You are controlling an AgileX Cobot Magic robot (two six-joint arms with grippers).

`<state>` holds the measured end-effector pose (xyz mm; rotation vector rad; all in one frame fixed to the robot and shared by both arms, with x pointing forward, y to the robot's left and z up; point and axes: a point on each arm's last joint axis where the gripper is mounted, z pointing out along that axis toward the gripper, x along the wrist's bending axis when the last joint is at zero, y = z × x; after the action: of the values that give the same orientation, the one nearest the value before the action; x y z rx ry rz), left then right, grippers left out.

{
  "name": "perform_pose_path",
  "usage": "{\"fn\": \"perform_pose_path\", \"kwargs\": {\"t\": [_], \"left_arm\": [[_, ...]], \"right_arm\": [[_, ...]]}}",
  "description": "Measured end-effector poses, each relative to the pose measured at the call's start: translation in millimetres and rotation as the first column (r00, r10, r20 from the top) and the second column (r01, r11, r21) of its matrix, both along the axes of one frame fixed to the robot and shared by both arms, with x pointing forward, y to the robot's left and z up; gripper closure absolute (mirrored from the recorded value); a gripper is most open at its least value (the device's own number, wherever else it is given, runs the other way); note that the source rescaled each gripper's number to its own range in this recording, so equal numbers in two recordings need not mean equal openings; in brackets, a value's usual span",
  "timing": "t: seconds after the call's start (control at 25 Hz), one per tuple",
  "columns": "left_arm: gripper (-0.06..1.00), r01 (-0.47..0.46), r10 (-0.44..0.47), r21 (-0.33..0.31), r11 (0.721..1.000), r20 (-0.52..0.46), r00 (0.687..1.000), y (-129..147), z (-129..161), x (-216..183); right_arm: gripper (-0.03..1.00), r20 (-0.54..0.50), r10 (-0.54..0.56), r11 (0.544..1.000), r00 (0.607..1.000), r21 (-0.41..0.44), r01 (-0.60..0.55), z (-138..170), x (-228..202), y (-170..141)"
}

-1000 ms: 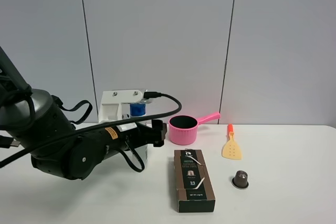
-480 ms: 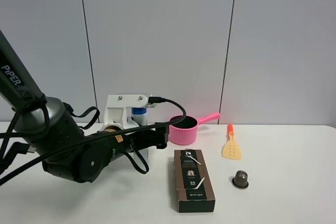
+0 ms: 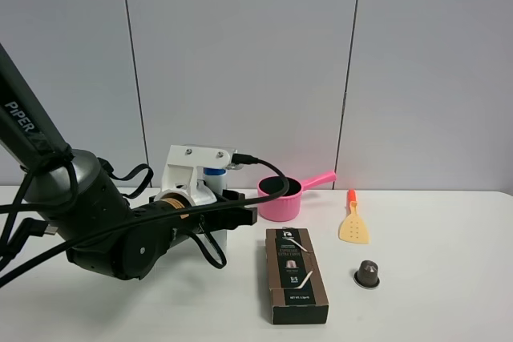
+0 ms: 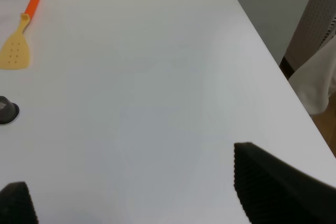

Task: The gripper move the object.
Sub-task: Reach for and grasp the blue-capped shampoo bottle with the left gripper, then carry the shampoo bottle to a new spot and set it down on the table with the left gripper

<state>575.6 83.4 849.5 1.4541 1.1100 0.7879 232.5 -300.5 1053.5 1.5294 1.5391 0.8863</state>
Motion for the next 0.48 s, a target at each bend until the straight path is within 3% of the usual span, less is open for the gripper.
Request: {"fn": "perform_pose_path", "kwargs": {"t": [0.24, 0.48], "left_arm": [[0.64, 0.010, -0.011, 0.052, 0.999, 0.022, 1.000, 0.0, 0.2, 0.0], [0.64, 0.019, -0.021, 0.059, 0.998, 0.025, 0.999, -0.7, 0.2, -0.2]], "right_arm": [[-0.03, 0.000, 0.000, 1.000, 1.000, 0.000, 0.000, 0.0, 0.0, 0.0], [-0.03, 0.000, 0.000, 1.000, 1.000, 0.000, 0.000, 0.0, 0.0, 0.0]]}}
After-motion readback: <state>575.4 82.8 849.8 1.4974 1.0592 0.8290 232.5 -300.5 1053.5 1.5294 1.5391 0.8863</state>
